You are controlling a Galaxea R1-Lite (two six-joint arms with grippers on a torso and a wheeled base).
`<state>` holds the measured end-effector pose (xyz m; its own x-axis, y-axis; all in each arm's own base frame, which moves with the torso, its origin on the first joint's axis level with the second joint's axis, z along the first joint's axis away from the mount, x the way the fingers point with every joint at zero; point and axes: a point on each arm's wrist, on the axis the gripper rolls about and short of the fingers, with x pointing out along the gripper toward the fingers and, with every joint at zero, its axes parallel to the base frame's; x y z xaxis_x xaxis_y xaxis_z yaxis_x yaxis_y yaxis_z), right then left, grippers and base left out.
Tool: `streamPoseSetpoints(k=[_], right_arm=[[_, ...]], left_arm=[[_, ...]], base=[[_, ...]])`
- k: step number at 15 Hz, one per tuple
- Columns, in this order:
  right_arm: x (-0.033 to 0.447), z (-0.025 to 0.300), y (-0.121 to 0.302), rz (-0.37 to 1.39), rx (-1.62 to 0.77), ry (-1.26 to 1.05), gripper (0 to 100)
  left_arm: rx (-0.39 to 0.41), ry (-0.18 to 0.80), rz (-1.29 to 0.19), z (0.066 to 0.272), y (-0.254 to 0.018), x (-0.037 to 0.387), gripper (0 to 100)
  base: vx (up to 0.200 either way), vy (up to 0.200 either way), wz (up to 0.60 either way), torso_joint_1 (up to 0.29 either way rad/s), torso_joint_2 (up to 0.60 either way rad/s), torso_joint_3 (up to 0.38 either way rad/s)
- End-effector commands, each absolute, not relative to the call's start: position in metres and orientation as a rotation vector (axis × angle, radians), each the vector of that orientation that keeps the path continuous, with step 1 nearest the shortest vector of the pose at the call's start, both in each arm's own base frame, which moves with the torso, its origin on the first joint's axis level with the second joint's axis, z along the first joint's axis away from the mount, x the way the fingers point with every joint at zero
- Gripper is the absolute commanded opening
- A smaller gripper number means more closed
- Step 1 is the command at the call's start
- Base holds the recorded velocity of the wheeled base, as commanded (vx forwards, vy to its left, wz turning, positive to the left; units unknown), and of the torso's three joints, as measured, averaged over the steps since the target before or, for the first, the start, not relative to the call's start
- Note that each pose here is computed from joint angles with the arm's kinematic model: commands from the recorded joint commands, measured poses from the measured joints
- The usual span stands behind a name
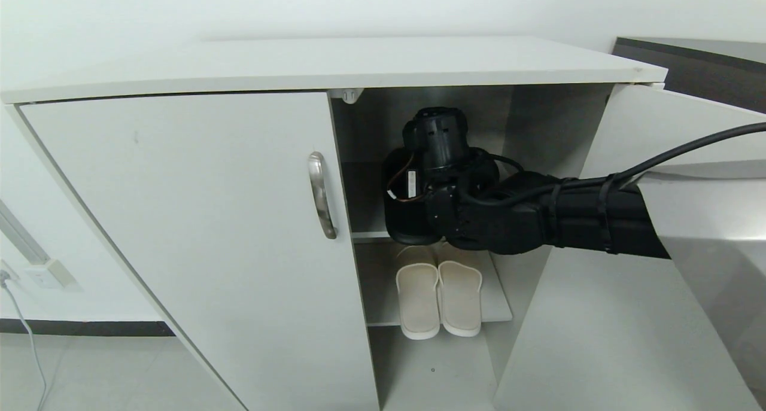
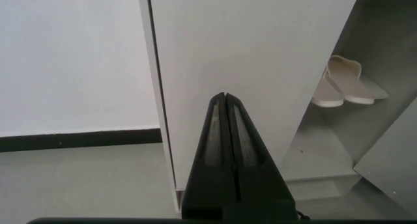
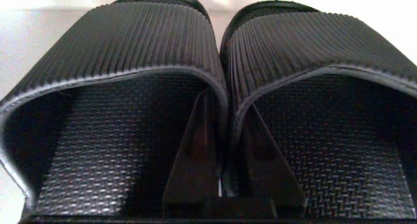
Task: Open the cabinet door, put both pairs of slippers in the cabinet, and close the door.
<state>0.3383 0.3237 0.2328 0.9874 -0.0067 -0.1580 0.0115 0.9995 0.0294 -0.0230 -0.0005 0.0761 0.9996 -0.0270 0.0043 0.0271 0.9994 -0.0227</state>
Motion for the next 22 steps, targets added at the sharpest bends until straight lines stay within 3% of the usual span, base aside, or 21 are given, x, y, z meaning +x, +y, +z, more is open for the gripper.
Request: streamPoseSetpoints(k=[1, 10, 11, 22], right_arm=[[0.347, 0.227, 0.326, -0.018, 0.030, 0.159, 0], [0.359, 0.221, 0.321, -0.042, 0.016, 0.161, 0], [0.360, 0.220, 0.321, -0.044, 0.014, 0.163, 100], [0.344, 0.222, 0.317, -0.031, -0.002, 0.183, 100]], left_arm=[[-0.023, -0.003, -0.026, 0.076, 0.000, -0.023, 0], [-0.025, -0.003, -0.014, 0.076, 0.000, -0.023, 0], [-0.025, -0.003, -0.014, 0.076, 0.000, -0.023, 0], [-0.025, -0.003, -0.014, 0.076, 0.000, -0.023, 0]], base=[[0.000, 0.000, 0.00, 0.000, 0.00, 0.000], [0.000, 0.000, 0.00, 0.000, 0.00, 0.000], [0.000, 0.000, 0.00, 0.000, 0.00, 0.000], [0.000, 0.000, 0.00, 0.000, 0.00, 0.000]])
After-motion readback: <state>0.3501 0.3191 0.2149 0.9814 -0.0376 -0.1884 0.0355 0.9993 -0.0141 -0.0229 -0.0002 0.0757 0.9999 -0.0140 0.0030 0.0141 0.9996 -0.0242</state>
